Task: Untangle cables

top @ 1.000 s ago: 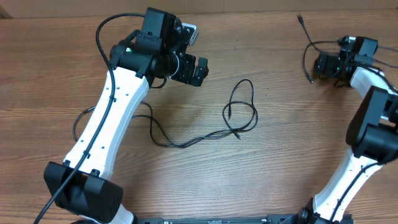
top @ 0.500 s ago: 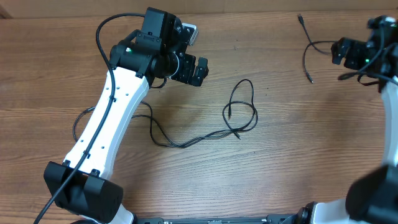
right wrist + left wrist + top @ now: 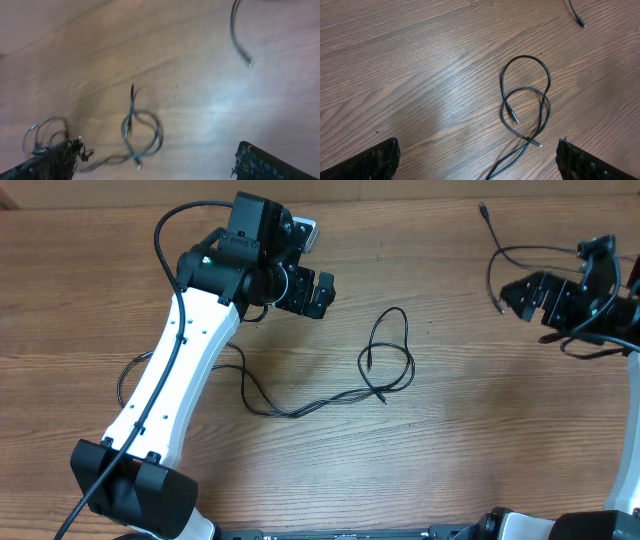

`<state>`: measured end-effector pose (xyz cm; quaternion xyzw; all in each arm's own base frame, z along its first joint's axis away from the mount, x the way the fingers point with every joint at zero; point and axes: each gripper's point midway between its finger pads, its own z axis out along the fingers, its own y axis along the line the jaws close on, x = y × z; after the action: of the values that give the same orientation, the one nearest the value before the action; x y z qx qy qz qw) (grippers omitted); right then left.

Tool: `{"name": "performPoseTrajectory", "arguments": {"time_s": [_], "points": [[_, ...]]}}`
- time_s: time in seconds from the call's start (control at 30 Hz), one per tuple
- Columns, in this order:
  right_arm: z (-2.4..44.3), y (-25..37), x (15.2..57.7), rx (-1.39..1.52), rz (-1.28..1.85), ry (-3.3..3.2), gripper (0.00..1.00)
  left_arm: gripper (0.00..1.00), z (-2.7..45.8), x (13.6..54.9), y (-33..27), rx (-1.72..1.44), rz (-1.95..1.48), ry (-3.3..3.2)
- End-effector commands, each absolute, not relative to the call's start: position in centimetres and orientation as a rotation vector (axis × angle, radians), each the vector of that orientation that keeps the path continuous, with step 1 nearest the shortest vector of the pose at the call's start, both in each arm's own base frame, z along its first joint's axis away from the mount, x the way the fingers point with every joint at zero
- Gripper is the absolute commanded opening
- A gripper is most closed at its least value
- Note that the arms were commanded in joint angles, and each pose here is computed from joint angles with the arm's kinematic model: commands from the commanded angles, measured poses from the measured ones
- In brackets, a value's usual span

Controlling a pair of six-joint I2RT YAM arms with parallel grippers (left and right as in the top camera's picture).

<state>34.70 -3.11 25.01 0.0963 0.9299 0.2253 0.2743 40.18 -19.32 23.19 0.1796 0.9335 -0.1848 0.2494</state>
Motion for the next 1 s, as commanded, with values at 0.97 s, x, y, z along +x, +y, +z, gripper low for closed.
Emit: {"name": "performPoseTrajectory", "arguments": {"time_s": [0.97], "points": [[25.27, -2.3, 33.95, 0.259, 0.648, 2.51, 1.0, 1.0, 23.74, 40.45, -19.63, 0.523, -0.496, 2.517]]}}
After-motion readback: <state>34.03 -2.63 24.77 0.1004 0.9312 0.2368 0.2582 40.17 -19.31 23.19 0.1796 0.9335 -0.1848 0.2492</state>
